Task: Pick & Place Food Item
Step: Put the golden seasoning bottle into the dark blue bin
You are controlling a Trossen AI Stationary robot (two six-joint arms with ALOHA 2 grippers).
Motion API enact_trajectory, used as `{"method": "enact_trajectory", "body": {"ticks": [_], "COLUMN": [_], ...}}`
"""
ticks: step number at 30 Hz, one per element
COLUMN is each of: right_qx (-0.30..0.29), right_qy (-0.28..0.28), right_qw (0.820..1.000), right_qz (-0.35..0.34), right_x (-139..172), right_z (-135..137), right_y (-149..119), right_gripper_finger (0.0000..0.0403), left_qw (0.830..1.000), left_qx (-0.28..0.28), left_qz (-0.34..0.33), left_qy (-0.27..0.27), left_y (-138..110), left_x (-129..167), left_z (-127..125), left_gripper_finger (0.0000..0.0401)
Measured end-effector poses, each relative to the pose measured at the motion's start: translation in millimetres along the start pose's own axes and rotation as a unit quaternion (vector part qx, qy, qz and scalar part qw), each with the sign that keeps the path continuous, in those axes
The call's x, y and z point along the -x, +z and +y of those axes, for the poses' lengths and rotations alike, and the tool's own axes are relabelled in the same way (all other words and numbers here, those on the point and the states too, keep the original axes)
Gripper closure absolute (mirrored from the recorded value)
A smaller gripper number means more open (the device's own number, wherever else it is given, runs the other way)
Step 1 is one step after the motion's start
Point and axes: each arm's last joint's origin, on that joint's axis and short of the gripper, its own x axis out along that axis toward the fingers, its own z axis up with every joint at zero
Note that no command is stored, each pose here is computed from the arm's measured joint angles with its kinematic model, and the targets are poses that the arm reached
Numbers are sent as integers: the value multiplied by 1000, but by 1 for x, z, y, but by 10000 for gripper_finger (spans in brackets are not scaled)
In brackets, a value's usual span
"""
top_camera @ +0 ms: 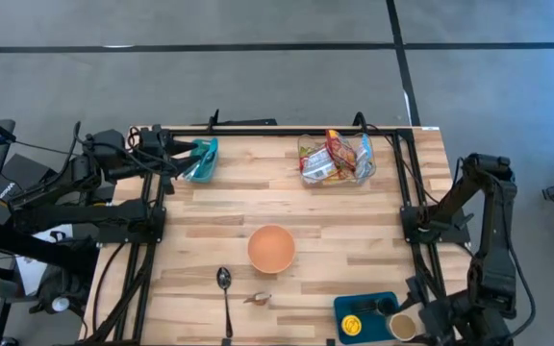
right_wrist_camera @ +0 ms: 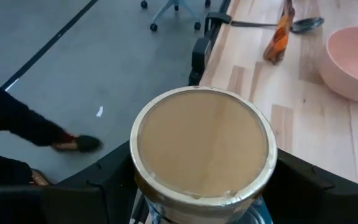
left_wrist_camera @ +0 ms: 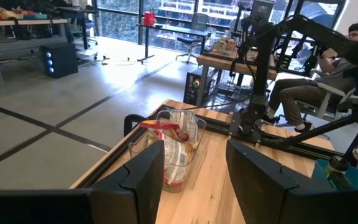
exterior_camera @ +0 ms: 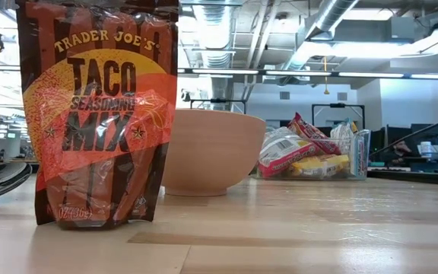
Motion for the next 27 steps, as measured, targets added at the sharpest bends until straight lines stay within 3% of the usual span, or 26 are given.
{"method": "enact_trajectory", "body": {"ticks": [15,27], "right_qx": [24,-5], "right_qy": [-63,-45], "right_qw": [998,999], "right_qz": [-4,-7], "right_x": [-33,-42], "right_z": [8,5], "right_y": [-13,-11], "right_gripper_finger": [139,139], "left_qw": [1000,1000], "left_qx": [0,0], "left_qz": [-2,-2], "left_qy": [0,0], "left_y": [0,0], "left_x": [0,0], "left_z": [0,0], "left_gripper_finger": [233,233]}}
